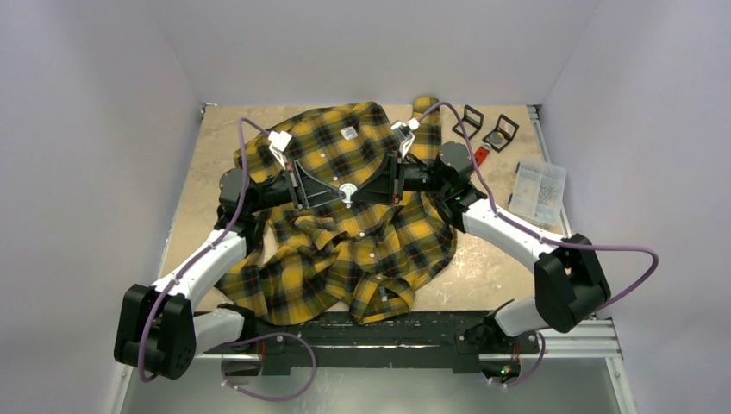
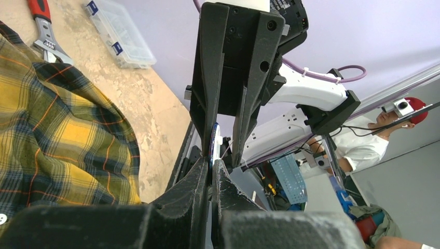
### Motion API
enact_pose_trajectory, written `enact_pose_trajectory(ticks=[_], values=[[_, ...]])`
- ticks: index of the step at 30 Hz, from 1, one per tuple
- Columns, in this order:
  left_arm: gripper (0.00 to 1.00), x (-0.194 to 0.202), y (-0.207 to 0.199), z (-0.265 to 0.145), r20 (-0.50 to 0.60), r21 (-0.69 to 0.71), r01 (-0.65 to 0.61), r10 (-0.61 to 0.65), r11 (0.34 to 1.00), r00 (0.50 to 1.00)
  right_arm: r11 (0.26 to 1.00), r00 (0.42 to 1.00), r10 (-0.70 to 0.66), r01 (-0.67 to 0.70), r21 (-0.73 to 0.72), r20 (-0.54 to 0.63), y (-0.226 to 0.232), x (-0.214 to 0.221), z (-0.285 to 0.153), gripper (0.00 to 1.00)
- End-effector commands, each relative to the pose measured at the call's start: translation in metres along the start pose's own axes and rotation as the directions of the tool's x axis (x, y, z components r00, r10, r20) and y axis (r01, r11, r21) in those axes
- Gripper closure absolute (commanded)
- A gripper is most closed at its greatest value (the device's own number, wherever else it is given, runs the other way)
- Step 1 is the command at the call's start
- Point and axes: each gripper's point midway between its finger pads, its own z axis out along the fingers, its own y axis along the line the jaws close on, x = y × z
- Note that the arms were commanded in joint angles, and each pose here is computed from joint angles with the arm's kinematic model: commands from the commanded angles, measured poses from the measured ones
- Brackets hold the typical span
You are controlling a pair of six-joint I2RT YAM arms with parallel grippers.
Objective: Remove the brooch from the garment
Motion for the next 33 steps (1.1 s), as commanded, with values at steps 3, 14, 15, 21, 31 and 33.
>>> enact_pose_trajectory(ticks=[3, 14, 15, 21, 31, 33], values=[[1.0, -0.011, -0.016, 0.002, 0.02, 0.042, -0.071, 0.07, 0.997, 0.997, 0.999, 0.999, -0.034, 0.035, -0.02, 0.034, 0.004, -0.011, 0.001, 0.76], [1.0, -0.003, -0.019, 0.002, -0.002, 0.058, -0.084, 0.084, 0.995, 0.996, 0.998, 0.999, -0.03, 0.031, -0.048, 0.033, 0.008, -0.013, 0.003, 0.85], [1.0, -0.002, -0.019, 0.003, -0.004, 0.061, -0.089, 0.089, 0.994, 0.996, 0.998, 0.999, -0.03, 0.032, -0.05, 0.033, 0.009, -0.014, 0.004, 0.85], [1.0, 0.002, -0.021, 0.004, -0.02, 0.075, -0.103, 0.104, 0.992, 0.994, 0.998, 0.999, -0.022, 0.024, -0.061, 0.037, 0.009, -0.016, 0.005, 0.84], [1.0, 0.006, -0.024, 0.004, -0.037, 0.092, -0.128, 0.132, 0.987, 0.991, 0.998, 1.0, -0.012, 0.013, -0.068, 0.023, 0.009, -0.015, 0.006, 0.82], [1.0, 0.007, -0.024, 0.004, -0.041, 0.095, -0.134, 0.139, 0.986, 0.989, 0.998, 1.0, -0.011, 0.012, -0.067, 0.023, 0.009, -0.015, 0.006, 0.82]])
